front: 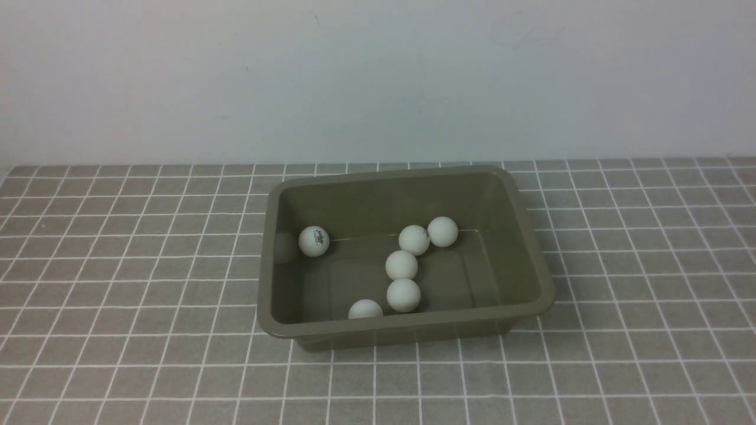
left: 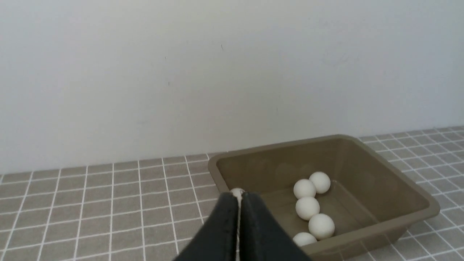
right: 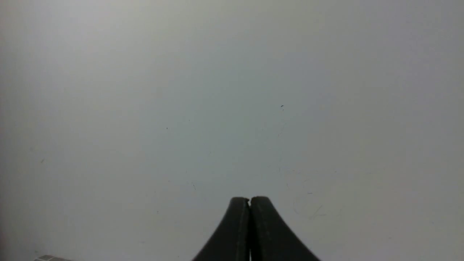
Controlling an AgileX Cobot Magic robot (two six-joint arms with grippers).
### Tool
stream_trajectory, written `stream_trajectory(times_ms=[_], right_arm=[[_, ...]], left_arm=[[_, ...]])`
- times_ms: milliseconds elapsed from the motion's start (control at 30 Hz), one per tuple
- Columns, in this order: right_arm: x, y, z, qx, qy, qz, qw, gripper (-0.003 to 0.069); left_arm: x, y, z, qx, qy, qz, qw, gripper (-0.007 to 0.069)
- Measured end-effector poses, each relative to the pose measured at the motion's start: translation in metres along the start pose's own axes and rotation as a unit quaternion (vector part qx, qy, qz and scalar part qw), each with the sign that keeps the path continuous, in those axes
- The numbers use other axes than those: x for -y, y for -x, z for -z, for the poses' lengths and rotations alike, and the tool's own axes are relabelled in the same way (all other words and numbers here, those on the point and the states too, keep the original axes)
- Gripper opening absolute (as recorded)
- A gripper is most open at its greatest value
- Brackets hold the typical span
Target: Put the table tennis balls into the box on the grey coffee tablecloth.
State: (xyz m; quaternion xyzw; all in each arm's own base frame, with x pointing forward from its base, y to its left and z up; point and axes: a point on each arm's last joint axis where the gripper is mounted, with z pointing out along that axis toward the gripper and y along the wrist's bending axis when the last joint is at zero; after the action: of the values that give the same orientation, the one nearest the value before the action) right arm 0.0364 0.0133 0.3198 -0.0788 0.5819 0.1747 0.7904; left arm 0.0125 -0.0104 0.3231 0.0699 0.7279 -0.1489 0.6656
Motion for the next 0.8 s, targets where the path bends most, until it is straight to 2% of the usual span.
stream_trajectory(times_ms=[633, 733, 800], right_arm=[[0.000, 0.000, 0.000, 0.000, 0.000, -0.006, 1.000, -0.0014], [0.000, 0.000, 0.000, 0.000, 0.000, -0.006, 1.000, -0.0014], [0.000, 0.000, 0.000, 0.000, 0.000, -0.006, 1.000, -0.0014]], left_arm=[[0.000, -0.002, 0.002, 0.004, 0.000, 0.000, 1.000, -0.0005], [-0.002, -0.006, -0.002, 0.005, 0.009, -0.015, 1.000, -0.0005], [-0.007, -0.015, -0.008, 0.001, 0.032, -0.033, 0.999, -0.0005]])
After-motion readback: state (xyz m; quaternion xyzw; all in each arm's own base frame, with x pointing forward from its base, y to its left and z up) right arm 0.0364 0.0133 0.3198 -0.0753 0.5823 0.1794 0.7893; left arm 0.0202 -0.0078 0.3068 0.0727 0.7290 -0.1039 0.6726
